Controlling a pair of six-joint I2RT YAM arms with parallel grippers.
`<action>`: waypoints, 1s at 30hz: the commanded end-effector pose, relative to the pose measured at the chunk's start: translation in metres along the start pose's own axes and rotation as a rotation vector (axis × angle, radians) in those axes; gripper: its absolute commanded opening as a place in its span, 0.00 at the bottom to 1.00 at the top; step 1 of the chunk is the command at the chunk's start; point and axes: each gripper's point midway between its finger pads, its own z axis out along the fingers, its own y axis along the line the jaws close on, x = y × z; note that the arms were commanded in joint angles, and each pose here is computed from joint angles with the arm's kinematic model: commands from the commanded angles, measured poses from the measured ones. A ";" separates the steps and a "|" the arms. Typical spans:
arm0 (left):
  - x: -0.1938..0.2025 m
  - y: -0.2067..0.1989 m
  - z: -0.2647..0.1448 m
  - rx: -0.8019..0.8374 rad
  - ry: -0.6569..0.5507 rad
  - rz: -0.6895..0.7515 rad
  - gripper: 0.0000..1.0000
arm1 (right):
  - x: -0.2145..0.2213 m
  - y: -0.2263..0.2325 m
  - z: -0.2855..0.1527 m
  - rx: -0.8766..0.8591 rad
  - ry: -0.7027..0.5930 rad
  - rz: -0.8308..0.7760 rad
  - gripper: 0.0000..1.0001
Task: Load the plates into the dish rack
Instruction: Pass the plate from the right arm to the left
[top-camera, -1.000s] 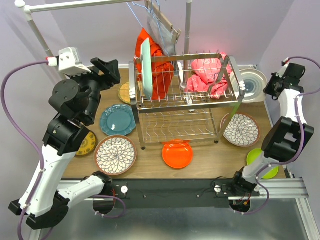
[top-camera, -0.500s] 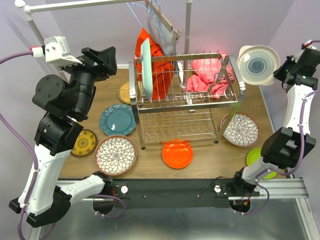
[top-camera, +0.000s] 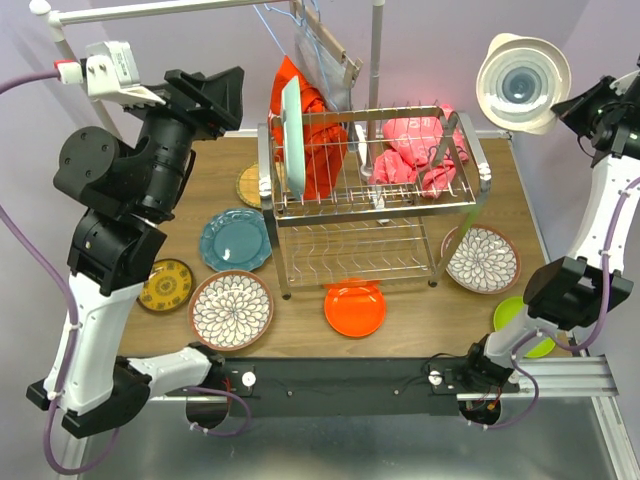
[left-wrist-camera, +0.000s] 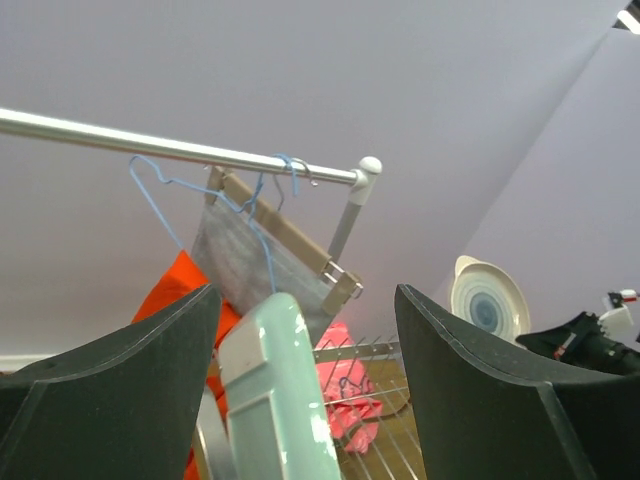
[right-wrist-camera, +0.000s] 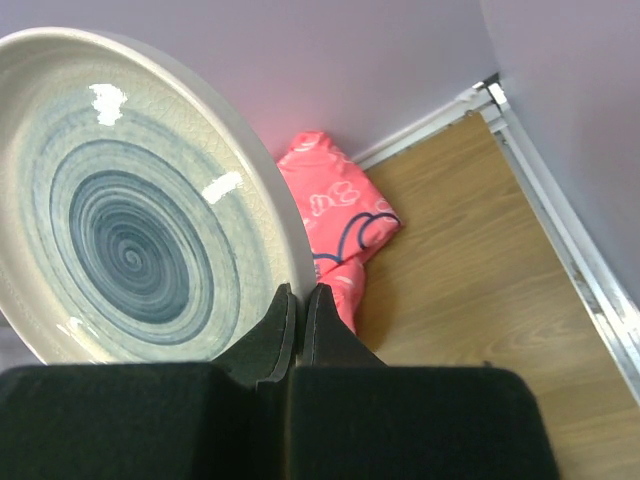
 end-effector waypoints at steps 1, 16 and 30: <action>-0.003 -0.027 0.015 0.118 0.002 -0.025 0.80 | -0.057 0.057 -0.036 -0.193 -0.135 0.058 0.01; 0.019 -0.099 0.051 0.443 0.098 -0.121 0.80 | -0.070 0.104 -0.067 -0.370 -0.117 0.110 0.01; 0.064 -0.177 0.065 0.667 0.225 -0.252 0.80 | -0.067 0.139 -0.097 -0.525 -0.057 0.156 0.01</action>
